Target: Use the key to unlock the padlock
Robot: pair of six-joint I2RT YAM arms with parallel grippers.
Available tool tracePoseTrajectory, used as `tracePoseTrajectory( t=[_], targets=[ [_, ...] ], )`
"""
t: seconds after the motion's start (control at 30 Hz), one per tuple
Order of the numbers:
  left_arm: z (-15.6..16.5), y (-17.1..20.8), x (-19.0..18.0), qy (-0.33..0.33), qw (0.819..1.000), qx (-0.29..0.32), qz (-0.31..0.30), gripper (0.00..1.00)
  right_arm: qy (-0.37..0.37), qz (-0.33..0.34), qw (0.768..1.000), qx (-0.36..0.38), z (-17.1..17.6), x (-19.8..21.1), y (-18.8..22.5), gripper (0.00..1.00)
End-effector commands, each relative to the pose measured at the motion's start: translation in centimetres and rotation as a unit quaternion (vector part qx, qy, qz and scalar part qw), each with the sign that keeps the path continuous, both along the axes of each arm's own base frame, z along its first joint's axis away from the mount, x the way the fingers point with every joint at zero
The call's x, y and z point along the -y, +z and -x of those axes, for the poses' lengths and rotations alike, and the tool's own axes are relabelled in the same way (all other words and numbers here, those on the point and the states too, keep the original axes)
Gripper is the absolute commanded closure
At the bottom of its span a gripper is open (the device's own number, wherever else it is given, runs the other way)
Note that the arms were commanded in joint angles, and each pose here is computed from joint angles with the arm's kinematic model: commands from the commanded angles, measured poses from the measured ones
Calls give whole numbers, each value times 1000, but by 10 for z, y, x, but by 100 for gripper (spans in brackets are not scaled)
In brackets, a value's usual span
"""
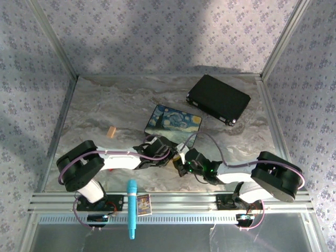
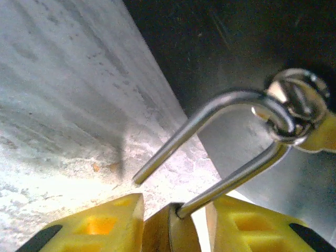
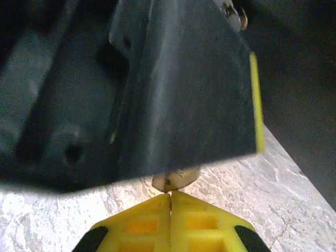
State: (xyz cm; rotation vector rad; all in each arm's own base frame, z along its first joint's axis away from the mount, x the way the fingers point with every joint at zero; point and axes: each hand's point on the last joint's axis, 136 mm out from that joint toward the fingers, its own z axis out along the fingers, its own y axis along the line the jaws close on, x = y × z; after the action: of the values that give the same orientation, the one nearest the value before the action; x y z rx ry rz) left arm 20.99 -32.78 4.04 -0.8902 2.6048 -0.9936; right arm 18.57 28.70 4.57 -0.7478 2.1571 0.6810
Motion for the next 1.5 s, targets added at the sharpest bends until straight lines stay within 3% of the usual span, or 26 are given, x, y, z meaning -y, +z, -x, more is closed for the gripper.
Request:
tracePoseTrajectory(
  t=[0.0,0.23,0.4,0.47,0.6,0.77,1.0,1.23,1.47],
  targets=[
    [4,1,3,-20,1000,-5,-19,73,-12,5,1000,11,-7,-3,4,100],
    [7,-9,-26,-58,992,-12,-115,82,-35,10,999,11,-11,5,11,88],
    [7,-17,-59,-107,966,-19,-234,83,-70,7,997,16,-10,27,25,81],
    [11,-23,-67,-118,960,-30,-253,83,-117,-6,993,24,-17,42,31,71],
    [16,-33,-74,-134,950,-43,-278,83,-255,-33,965,-48,-41,83,30,47],
    [11,-26,-91,-145,930,-33,-337,82,-288,-64,953,-73,-59,88,46,35],
    [7,-19,-122,-173,871,-32,-458,80,-283,-81,952,-80,-88,76,69,31],
    [7,-22,-121,-191,842,-29,-503,70,-262,-41,956,-123,-106,49,51,32],
    [13,-22,-98,-211,819,-14,-534,66,-285,-33,948,-141,-107,53,29,33]
  ],
)
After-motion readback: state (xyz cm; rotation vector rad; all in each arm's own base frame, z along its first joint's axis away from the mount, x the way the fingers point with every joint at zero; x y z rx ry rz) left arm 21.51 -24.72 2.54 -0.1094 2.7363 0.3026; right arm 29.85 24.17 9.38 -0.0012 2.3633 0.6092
